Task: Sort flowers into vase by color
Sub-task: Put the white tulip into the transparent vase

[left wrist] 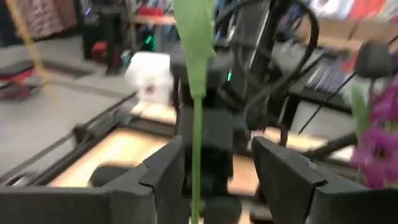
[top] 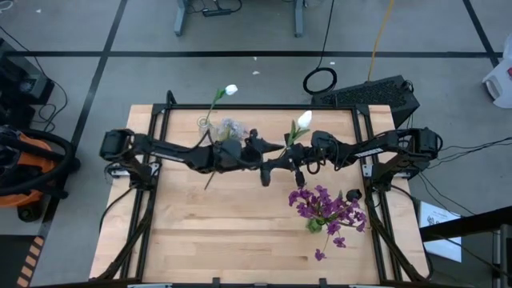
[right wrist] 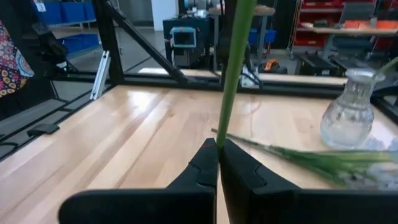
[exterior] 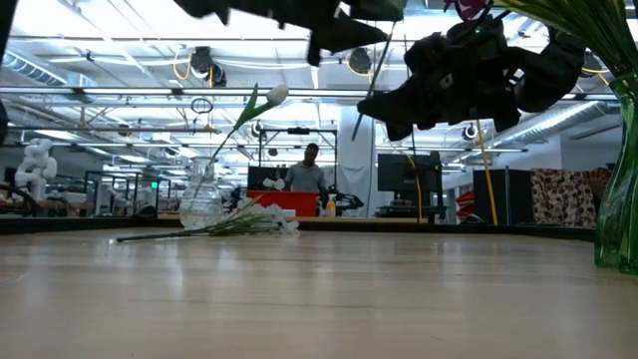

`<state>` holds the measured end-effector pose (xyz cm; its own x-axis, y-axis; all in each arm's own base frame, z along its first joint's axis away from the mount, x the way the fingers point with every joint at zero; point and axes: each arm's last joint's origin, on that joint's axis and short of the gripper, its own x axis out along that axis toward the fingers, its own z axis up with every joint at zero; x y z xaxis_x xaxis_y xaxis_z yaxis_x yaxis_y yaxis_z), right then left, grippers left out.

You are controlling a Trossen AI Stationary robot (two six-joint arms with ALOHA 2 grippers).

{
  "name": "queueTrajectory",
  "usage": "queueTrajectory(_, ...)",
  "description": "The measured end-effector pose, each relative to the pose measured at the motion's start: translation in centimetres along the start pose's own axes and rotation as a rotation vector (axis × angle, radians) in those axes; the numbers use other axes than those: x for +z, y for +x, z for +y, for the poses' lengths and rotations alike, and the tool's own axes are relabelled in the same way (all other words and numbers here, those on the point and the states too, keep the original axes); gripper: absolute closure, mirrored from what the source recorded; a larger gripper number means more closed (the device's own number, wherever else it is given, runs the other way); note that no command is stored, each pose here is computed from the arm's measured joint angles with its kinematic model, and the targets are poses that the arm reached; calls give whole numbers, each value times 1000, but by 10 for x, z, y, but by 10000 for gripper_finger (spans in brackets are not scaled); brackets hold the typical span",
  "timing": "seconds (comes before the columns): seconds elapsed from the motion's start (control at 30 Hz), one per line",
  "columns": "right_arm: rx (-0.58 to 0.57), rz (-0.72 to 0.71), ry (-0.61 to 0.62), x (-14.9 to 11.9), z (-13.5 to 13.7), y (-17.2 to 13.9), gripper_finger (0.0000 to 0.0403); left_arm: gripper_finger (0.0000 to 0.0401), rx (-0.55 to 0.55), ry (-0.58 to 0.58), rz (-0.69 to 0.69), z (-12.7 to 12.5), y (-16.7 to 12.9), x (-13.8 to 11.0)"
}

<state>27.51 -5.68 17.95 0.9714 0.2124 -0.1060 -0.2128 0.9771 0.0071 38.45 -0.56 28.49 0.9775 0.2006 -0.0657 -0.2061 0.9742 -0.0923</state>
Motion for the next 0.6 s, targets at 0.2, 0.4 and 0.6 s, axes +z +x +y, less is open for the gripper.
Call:
queueTrajectory(0.2, -82, 161, 14, -5, -6, 6, 403, 207, 164, 48, 117, -23, -30, 6)
queueTrajectory(0.4, -161, 421, -4, -4, -9, 15, 403, 207, 290, 91, 109, -47, -53, 12)
queueTrajectory(0.6, -173, 435, 49, -4, -9, 14, 402, 207, 351, 146, 153, -60, -63, 4)
